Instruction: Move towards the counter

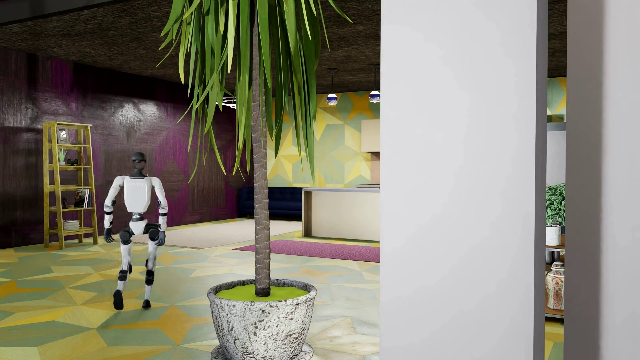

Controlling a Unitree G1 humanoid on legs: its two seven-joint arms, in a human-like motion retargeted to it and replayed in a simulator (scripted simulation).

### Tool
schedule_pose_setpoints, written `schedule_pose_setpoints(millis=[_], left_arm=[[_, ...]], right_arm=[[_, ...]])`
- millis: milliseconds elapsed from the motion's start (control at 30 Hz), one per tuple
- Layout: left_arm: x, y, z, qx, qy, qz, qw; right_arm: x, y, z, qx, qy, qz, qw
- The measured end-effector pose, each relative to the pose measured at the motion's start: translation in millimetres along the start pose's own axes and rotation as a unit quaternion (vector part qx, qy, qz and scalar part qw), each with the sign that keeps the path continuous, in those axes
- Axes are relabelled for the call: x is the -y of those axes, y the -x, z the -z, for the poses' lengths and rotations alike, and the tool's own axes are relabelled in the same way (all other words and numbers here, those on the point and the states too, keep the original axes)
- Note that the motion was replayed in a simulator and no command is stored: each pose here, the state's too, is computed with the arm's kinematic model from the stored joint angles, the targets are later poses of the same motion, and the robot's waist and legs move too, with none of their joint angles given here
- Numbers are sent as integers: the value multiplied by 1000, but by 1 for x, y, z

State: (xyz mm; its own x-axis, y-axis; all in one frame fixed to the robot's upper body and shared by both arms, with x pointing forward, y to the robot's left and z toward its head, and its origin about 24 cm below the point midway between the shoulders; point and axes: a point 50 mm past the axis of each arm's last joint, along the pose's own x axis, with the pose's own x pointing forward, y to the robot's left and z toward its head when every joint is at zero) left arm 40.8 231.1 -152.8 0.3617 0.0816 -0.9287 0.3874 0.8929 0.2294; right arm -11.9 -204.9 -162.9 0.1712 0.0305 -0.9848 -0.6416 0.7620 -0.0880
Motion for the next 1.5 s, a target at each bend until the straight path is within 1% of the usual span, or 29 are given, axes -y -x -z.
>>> schedule_pose_setpoints(millis=[67, 200, 267, 300, 333, 400, 433, 500, 567, 700, 767, 833, 867, 933, 1000, 1033, 1100, 1200, 1267, 1300, 1367, 1433, 1500], left_arm=[[13, 3, 13, -23, -19, 22, 999], [12, 14, 43, -62, -1, 15, 998], [12, 21, 59, -87, 0, 15, 996], [11, 23, 65, -99, 6, 12, 995], [12, 24, 70, -111, 6, 12, 994], [16, 21, 69, -118, -1, 21, 993], [20, 18, 64, -110, 0, 26, 994], [26, 14, 47, -76, -5, 35, 996], [25, 12, 28, -32, -8, 35, 999], [-2, 6, -8, 33, -37, 9, 999], [-9, 4, -10, 31, -30, -2, 999], [-4, 4, 3, 3, -14, 0, 1000], [1, 4, 10, -11, -17, 6, 1000], [7, 4, 15, -22, -28, 18, 999], [19, 7, 22, -31, -34, 35, 998], [21, 8, 25, -34, -33, 39, 998], [24, 12, 32, -41, -30, 42, 998], [26, 15, 36, -43, -20, 40, 998], [27, 17, 44, -58, -14, 40, 997], [27, 18, 50, -72, -15, 41, 996], [28, 20, 65, -108, -24, 44, 993], [26, 15, 59, -107, -24, 41, 993], [24, 8, 36, -67, -26, 39, 997]], right_arm=[[18, -3, -15, 19, 6, 21, 1000], [64, -1, -61, 99, -22, 85, 991], [74, 2, -72, 119, -27, 99, 988], [77, 3, -76, 131, -45, 108, 985], [71, 1, -75, 127, -50, 101, 985], [52, -4, -73, 114, -29, 70, 991], [43, -6, -72, 109, -20, 57, 992], [27, -9, -58, 83, -29, 39, 995], [10, -7, -37, 53, -24, 18, 998], [-8, 4, 17, -24, -31, -1, 999], [-21, 13, 46, -74, -26, -18, 997], [-27, 14, 55, -97, 3, -34, 995], [-23, 12, 51, -91, 5, -30, 995], [-8, 4, 30, -59, -17, -5, 998], [16, -2, -13, 20, -16, 24, 999], [31, -2, -36, 63, -29, 47, 997], [64, 4, -77, 141, -47, 92, 985], [105, 22, -136, 242, -39, 144, 959], [116, 30, -147, 269, -50, 161, 948], [113, 29, -143, 265, -62, 160, 949], [88, 12, -118, 212, -79, 128, 966], [61, -1, -93, 153, -46, 85, 984], [37, -7, -63, 94, -24, 51, 994]])
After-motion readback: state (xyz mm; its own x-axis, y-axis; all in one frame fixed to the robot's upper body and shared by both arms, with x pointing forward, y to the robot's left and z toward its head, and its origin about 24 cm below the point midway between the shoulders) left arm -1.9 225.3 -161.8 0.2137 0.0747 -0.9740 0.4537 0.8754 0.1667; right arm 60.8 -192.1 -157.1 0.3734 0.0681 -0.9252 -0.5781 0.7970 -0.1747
